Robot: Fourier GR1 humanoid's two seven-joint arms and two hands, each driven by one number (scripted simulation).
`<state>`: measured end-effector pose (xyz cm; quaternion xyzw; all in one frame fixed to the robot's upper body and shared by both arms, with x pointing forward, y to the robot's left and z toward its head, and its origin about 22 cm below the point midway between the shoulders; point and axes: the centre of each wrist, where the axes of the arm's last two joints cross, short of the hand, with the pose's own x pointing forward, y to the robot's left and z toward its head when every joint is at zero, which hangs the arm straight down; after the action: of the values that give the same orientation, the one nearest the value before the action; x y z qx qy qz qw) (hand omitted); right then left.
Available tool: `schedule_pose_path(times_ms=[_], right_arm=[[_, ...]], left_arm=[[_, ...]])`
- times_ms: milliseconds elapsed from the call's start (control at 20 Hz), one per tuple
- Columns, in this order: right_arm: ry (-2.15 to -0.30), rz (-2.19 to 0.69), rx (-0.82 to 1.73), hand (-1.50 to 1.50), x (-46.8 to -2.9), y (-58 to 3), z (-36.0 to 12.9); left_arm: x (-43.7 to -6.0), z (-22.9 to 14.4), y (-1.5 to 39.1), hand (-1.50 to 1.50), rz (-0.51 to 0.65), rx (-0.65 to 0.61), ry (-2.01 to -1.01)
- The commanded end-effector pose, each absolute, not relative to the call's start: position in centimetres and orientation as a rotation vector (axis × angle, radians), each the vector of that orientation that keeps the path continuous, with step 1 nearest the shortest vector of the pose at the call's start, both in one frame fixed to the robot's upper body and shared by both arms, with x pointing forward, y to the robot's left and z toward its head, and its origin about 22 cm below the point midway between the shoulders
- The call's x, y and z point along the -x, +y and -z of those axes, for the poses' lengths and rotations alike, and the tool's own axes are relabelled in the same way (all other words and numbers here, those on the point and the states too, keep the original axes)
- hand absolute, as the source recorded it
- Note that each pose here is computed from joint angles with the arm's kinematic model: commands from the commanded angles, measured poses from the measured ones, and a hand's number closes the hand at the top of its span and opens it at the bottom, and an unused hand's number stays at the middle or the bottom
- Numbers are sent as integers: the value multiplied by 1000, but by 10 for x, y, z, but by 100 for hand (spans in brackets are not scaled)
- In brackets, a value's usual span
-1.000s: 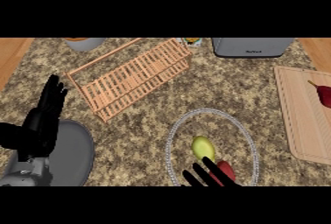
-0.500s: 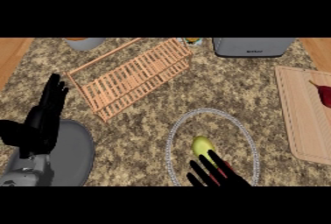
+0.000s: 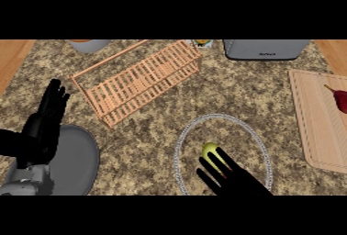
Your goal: Pick the bell pepper from the placemat and place it in the tiered shelf
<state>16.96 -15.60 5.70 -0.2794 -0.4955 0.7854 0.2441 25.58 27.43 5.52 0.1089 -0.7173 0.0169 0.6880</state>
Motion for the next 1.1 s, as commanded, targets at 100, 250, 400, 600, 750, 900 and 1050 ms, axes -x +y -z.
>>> schedule_pose_path(times_ms=[100, 250, 400, 600, 750, 900, 1050], right_arm=[[-1359, -2149, 715, -150, -193, -153, -41], [-1393, -2145, 706, -150, -184, -172, -28], [-1382, -2154, 702, -150, -212, -155, -21], [-1373, -2128, 698, -150, -191, -156, -6], [-1326, -2155, 692, -150, -194, -141, -8], [-1232, -2243, 704, 150, -209, -154, 16], [-1355, -2292, 714, 150, -203, -166, 11]], left_arm=[[-264, -46, 263, 0, -35, -248, -1608], [-246, -54, 257, 0, -48, -251, -1620], [-250, -52, 272, 0, -40, -256, -1609], [-262, -55, 279, 0, -40, -265, -1623], [-254, -58, 270, 0, -61, -247, -1612], [-264, -49, 262, 0, -45, -253, -1608], [-266, -63, 252, 0, -41, -239, -1599]])
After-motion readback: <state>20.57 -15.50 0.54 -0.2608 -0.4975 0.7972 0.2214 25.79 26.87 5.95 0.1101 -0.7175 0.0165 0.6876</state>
